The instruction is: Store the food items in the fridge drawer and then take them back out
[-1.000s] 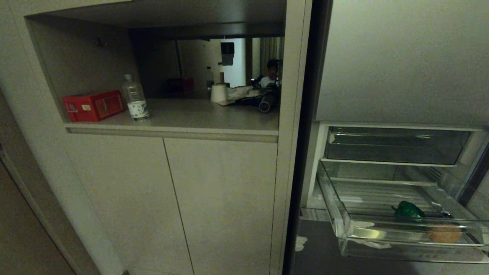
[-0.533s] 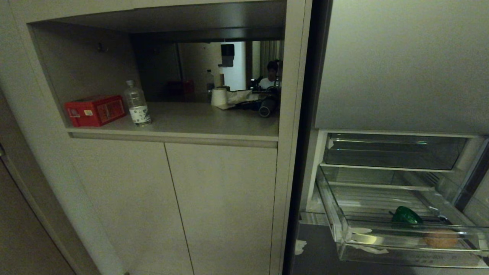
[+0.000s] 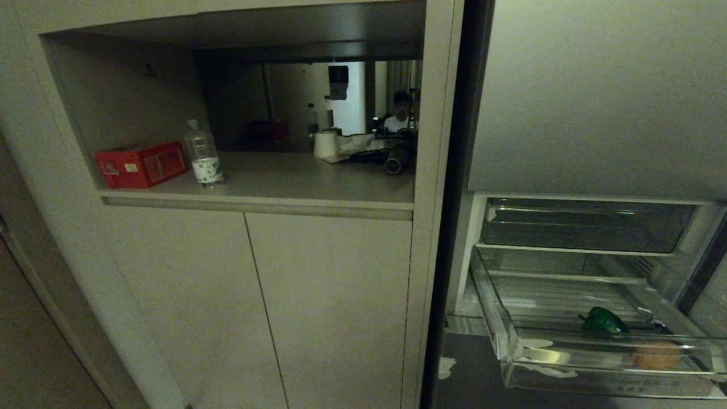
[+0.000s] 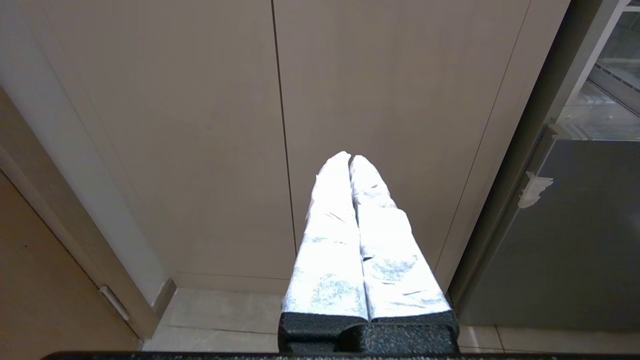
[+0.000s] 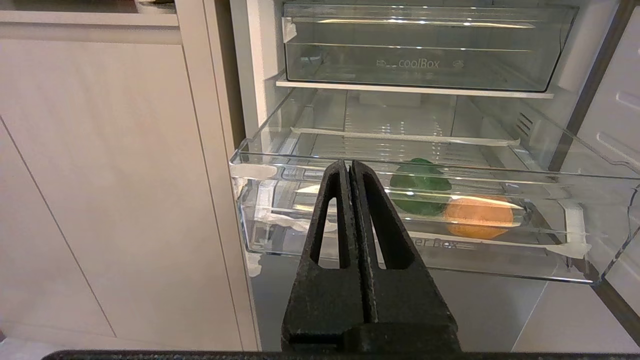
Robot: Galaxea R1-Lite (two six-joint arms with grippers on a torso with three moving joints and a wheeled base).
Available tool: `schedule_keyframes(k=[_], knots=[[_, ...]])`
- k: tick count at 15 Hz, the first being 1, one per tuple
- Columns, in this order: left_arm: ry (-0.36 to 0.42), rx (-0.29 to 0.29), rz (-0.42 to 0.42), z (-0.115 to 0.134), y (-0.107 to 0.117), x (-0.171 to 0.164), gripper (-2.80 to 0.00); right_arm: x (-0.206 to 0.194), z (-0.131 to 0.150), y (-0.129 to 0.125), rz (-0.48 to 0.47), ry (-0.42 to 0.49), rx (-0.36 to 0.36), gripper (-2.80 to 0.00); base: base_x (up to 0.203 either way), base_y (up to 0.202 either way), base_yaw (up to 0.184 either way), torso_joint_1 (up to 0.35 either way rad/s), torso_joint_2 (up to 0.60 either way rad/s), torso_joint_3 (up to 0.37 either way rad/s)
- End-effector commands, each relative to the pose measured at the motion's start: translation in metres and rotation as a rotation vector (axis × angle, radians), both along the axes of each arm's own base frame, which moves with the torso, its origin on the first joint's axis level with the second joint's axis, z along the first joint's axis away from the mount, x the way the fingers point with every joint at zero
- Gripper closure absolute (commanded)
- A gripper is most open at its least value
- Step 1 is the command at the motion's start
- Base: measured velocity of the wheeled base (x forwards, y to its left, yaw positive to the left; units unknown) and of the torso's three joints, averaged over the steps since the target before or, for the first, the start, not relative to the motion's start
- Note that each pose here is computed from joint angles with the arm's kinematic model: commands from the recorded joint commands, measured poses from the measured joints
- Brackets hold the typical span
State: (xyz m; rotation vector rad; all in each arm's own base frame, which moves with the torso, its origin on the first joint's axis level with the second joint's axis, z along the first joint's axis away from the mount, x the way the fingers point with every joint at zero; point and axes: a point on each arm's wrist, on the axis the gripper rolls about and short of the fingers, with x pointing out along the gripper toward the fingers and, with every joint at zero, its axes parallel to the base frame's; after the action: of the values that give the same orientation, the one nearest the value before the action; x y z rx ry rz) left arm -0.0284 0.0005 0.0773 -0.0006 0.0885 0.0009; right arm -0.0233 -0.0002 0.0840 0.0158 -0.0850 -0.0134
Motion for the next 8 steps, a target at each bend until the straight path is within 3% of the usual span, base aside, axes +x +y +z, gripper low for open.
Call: schedule_keyframes(k=[1,8], knots=[[0.002,0.000,0.001,0.0000,0.0000,-0.0001,0.00,0.0024,-0.0085,0.0000,0.000,0.030,-0.002,0.00,0.000,0.000,0.000,-0.002,0.00,-0.065],[0.002,0.000,0.001,0.0000,0.0000,-0.0001,0.00,0.0024,-0.0083,0.0000,0.000,0.028,-0.006,0.00,0.000,0.000,0.000,0.003,0.00,-0.169]])
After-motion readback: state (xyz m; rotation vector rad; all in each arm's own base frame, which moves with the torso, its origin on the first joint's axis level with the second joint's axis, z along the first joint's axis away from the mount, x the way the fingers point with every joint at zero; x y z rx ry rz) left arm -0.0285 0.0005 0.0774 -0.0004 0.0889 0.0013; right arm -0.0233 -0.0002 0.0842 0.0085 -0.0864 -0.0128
